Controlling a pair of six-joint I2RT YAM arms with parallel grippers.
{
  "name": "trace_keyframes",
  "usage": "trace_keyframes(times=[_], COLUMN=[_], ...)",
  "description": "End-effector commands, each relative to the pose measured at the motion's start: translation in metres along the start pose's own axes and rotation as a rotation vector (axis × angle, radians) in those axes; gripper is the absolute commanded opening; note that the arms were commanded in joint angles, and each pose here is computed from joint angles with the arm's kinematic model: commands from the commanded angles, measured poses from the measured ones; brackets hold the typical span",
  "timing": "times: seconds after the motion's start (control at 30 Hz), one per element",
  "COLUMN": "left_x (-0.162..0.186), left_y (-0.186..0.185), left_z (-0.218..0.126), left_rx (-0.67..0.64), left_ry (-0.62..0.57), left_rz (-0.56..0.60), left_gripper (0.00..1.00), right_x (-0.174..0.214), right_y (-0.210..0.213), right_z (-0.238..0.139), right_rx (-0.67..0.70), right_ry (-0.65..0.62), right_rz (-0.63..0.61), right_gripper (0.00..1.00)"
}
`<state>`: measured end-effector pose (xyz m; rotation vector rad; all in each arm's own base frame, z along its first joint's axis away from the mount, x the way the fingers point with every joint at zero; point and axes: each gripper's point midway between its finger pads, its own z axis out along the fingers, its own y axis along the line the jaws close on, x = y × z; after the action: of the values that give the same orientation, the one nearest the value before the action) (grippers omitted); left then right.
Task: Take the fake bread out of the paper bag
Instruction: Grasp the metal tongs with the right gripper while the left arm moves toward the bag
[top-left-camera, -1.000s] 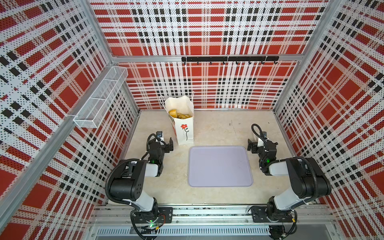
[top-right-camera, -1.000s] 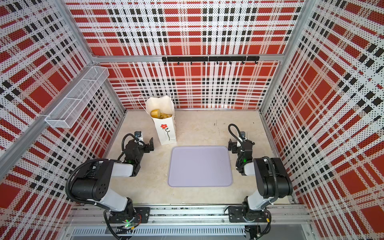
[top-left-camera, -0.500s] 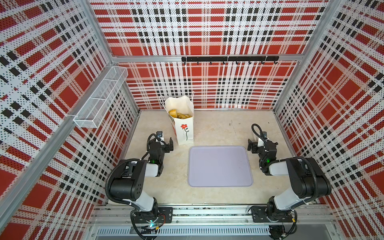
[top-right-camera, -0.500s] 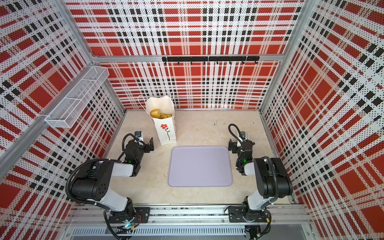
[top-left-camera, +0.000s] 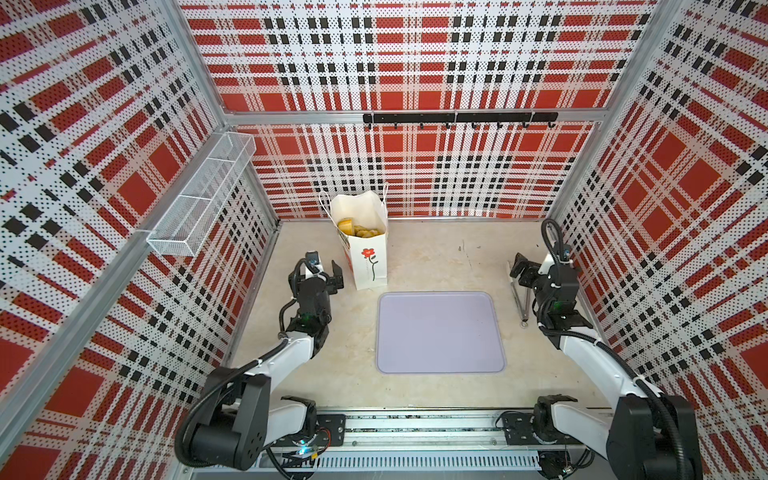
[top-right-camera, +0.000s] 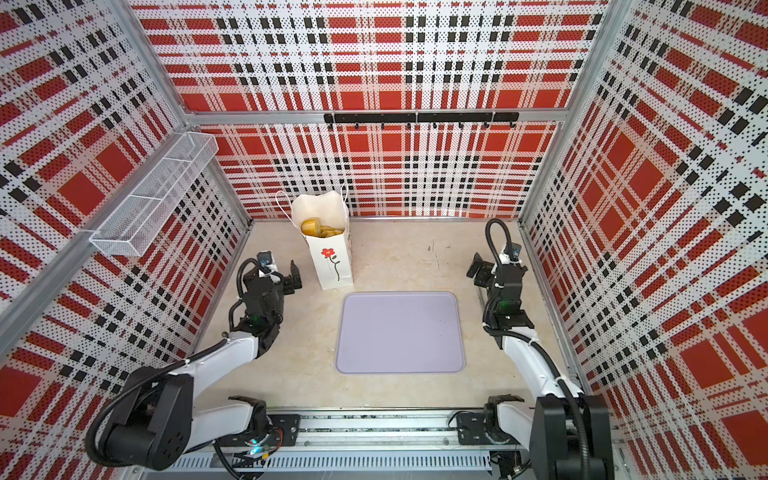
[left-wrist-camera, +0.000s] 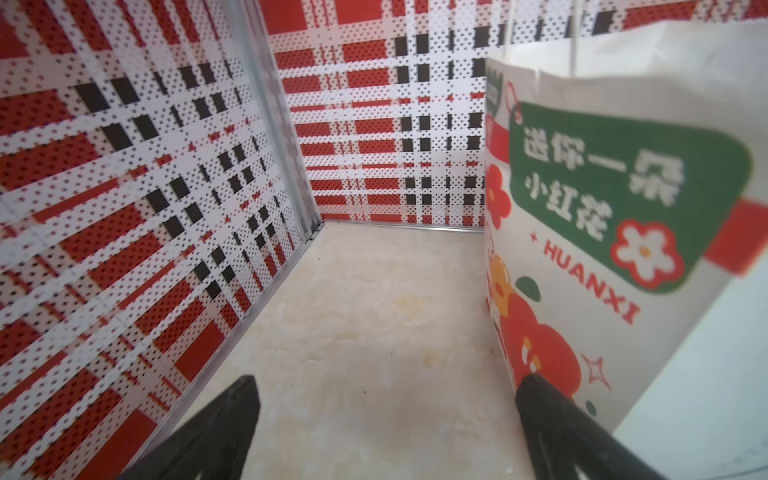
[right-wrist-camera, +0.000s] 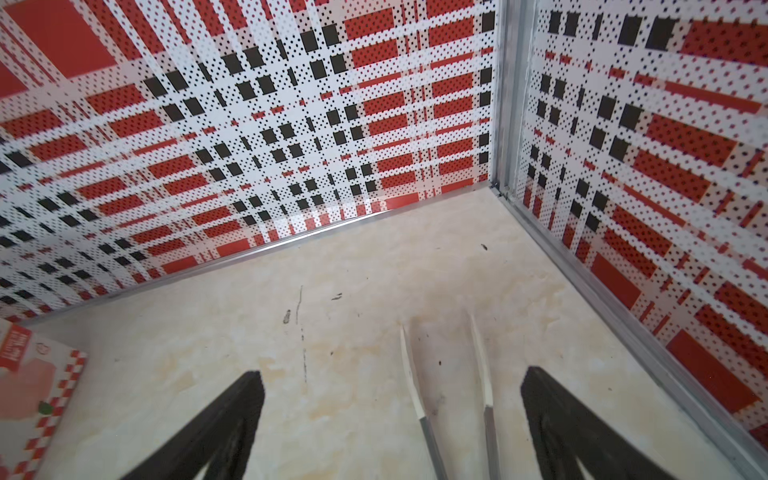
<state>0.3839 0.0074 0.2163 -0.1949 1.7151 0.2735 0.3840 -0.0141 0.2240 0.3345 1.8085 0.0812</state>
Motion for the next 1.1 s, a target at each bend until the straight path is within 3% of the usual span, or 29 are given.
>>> trace_keyframes(times=[0.0,0.17,0.27,0.37,0.47,0.6,0.83,1.07], left_x=[0.004,-0.005,0.000,0.004,0.012,0.007,0.020,0.023], left_y=[0.029,0.050,0.041,0.022,0.011,-0.003,-0.024,-0.045], left_z=[-0.017,-0.056,-0.086,-0.114,-0.136,-0.149,-0.149,-0.157], left_rx=[-0.107,-0.080,0.058,0.222,0.304,0.348,0.411,0.514], left_ry=[0.167,0.338,0.406,0.409,0.415,0.365,0.446,0.475], left_rz=[-0.092,-0.224,-0.265,-0.288,-0.302,-0.241,-0.177,-0.154], left_gripper=[0.99,0.99,0.99,1.00,1.00,0.99,0.99,0.99], right_x=[0.038,0.059,0.079,0.102,0.119,0.131,0.152,0.168], right_y=[-0.002,-0.014,-0.027,-0.035,-0.041,-0.051,-0.075,-0.083], right_z=[-0.005,0.001,0.008,0.017,0.019,0.014,0.014,0.037], right_rx=[0.014,0.034,0.049,0.055,0.077,0.113,0.203,0.226], right_ry=[0.226,0.417,0.546,0.674,0.775,0.805,0.885,0.931], right_rz=[0.088,0.120,0.141,0.143,0.107,0.062,-0.054,-0.081], right_gripper=[1.00,1.00,1.00,1.00,1.00,1.00,0.94,0.85])
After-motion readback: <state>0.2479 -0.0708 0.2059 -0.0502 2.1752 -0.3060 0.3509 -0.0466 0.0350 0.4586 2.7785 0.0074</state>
